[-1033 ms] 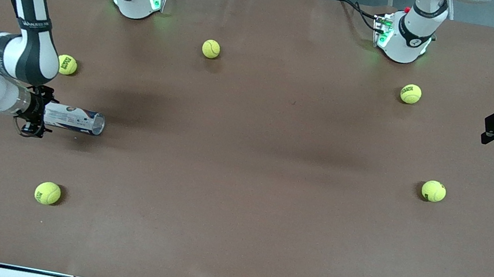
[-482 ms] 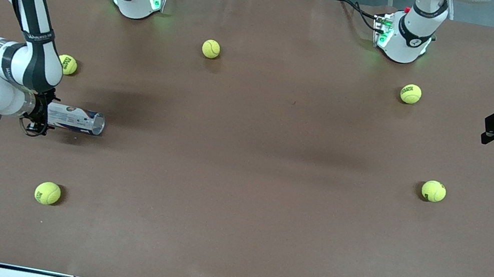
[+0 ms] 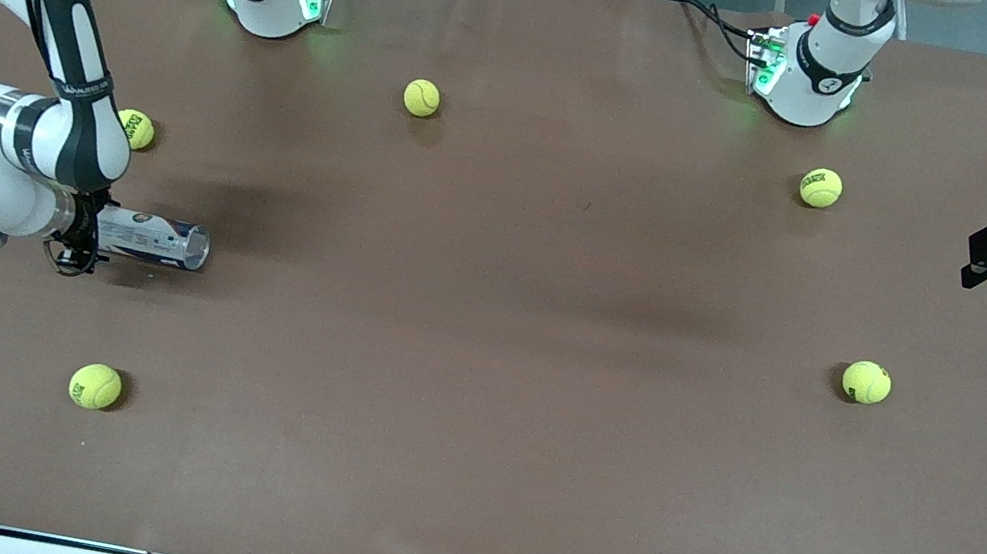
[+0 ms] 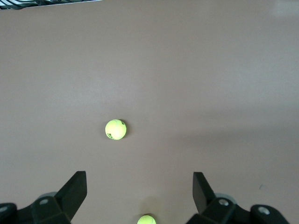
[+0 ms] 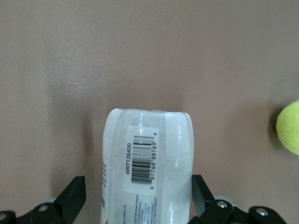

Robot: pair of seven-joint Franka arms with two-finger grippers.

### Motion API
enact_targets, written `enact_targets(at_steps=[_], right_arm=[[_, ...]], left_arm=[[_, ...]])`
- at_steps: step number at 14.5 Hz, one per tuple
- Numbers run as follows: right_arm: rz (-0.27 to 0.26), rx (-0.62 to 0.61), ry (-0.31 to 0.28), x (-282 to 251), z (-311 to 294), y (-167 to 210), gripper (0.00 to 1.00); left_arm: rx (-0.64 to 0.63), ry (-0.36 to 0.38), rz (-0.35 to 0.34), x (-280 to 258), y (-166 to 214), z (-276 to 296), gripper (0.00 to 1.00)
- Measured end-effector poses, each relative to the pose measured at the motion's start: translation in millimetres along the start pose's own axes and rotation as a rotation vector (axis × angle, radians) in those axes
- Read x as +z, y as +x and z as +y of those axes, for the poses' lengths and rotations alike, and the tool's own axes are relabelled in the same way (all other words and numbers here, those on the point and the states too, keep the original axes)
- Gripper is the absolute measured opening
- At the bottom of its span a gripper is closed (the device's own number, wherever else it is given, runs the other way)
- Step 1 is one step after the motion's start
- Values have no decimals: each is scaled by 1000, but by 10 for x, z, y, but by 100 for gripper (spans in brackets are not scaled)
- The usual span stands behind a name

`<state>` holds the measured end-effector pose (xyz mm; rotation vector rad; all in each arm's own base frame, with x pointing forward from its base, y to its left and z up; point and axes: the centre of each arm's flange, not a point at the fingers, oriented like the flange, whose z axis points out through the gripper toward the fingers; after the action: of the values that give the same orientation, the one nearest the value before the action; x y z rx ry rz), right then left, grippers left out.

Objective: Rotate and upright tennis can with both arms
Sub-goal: 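Lift and carry the can with the right gripper toward the table middle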

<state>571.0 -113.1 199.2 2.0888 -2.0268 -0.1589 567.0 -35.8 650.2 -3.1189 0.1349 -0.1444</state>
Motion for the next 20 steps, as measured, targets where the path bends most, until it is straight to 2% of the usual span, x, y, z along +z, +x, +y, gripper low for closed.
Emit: enact_targets(at_steps=[3, 5, 8, 9, 14, 20], right_arm=[[2, -3, 6, 32, -2, -7, 96], [2, -6, 4, 45, 5, -20, 83], [3, -13, 0, 38, 6, -42, 78], [2, -17, -5, 24, 6, -65, 73], [-12, -55, -69, -191, -29, -301, 69], [-133, -97, -129, -1234, -142, -899, 69]], left_arm=[[0, 0, 0, 0, 0, 0, 100], [0, 0, 0, 0, 0, 0, 100], [0, 0, 0, 0, 0, 0, 100], [0, 0, 0, 0, 0, 0, 100], [0, 0, 0, 0, 0, 0, 100], [0, 0, 0, 0, 0, 0, 100]])
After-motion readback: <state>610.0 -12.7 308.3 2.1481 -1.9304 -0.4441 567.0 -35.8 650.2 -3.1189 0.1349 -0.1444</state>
